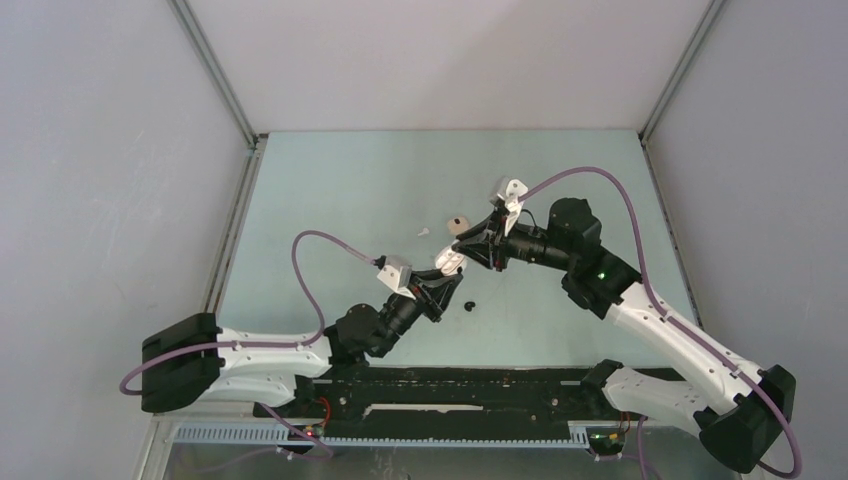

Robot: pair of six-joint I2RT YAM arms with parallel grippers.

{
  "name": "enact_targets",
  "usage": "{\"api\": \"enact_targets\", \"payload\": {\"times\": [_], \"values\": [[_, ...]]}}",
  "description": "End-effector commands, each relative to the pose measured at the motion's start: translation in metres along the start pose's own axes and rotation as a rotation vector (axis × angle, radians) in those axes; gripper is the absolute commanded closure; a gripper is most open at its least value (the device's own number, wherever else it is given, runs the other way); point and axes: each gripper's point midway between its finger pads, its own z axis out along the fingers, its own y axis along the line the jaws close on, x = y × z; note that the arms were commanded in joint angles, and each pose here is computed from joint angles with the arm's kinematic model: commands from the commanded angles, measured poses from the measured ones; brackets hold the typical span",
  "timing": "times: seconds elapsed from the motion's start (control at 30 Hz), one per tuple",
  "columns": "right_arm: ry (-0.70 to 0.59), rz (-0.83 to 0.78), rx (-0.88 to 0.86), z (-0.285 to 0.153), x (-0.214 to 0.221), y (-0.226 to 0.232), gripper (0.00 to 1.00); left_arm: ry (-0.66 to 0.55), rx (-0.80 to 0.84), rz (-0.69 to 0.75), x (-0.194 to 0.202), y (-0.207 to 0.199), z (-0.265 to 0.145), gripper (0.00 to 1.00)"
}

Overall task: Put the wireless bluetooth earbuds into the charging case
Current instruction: Insert the right earbud into the right side groove of the charging case.

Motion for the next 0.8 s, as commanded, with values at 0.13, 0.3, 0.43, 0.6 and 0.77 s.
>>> {"api": "enact_targets", "payload": {"times": [0.13,0.3,0.43,0.6,0.77], "values": [[-0.054,-0.046,-0.049,0.001,-0.008,0.010,1.00,-0.096,0.013,-0.063,-0.033,-0.013,0.008,1.00],[-0.041,-0.049,-0.053,0.004,-0.003,0.012,1.00,-0.101,0.010,-0.062,-0.034,-0.011,0.006,1.00],[-0.036,-0.075,-0.052,0.006,0.001,0.011,1.00,-0.107,0.014,-0.064,-0.035,-0.011,0.005,1.00],[-0.034,-0.087,-0.034,0.008,0.003,0.006,1.00,-0.106,0.014,-0.060,-0.033,-0.010,0.003,1.00],[-0.032,-0.100,-0.020,0.010,0.005,0.003,1.00,-0.107,0.013,-0.059,-0.032,-0.008,0.002,1.00]]}}
